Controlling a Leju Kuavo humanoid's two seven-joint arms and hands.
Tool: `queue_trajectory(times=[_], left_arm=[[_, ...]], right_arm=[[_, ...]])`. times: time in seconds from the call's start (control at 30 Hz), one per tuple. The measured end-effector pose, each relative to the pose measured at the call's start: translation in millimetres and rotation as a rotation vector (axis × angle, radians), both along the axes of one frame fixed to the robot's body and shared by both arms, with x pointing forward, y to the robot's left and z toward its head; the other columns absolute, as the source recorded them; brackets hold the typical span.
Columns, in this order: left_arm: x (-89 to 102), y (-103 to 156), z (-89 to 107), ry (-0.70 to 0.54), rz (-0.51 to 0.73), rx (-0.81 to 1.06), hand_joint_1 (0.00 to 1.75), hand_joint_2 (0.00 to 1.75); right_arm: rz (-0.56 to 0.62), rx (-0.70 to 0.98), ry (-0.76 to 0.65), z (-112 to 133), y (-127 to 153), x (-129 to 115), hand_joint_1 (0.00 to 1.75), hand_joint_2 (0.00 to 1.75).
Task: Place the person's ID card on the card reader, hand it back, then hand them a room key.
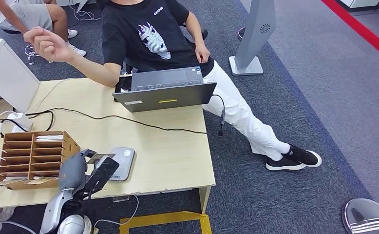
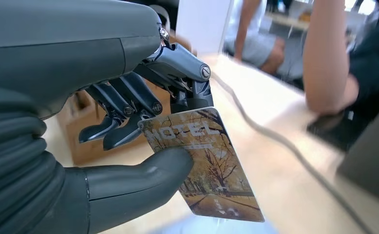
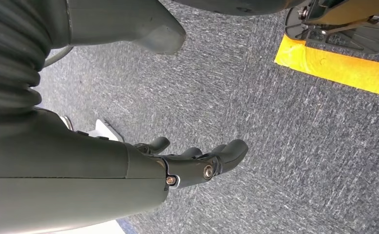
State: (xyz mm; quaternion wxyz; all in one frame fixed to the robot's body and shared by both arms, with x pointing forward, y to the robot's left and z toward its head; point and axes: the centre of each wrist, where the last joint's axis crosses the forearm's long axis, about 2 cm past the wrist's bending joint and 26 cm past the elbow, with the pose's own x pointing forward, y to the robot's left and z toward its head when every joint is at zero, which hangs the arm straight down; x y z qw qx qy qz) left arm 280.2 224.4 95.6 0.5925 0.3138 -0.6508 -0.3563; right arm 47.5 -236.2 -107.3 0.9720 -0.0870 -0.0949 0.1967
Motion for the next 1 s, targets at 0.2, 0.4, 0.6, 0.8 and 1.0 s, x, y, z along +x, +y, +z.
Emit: queue_trajectory(times=[0.2,0.4,0.6,0.8,1.0], left_arm=[[10.1,23,23.9,-0.229,0.071,0.083,1.75,1.75],[23.9,53,46.8,-0.387,0.154,0.133,1.75,1.75],[31.8,81,55.3,-0.584,0.244,0.463,1.75,1.75],[33.6,113,43.5,-0.568,0.325,0.523,1.75,1.75],[32.6,121,36.1,-0.549,0.339,0.535,1.75,1.75]], right_arm=[[0.004,-0.003,0.003,0,0,-1,0.00,1.75],[0.008,-0.010,0.005,0,0,-1,0.00,1.75],[0.026,-0.010,-0.001,0,0,-1,0.00,1.75],[0.030,-0.002,-0.003,0,0,1,0.00,1.75],[0.030,-0.006,-0.005,0,-1,1,0.00,1.75]])
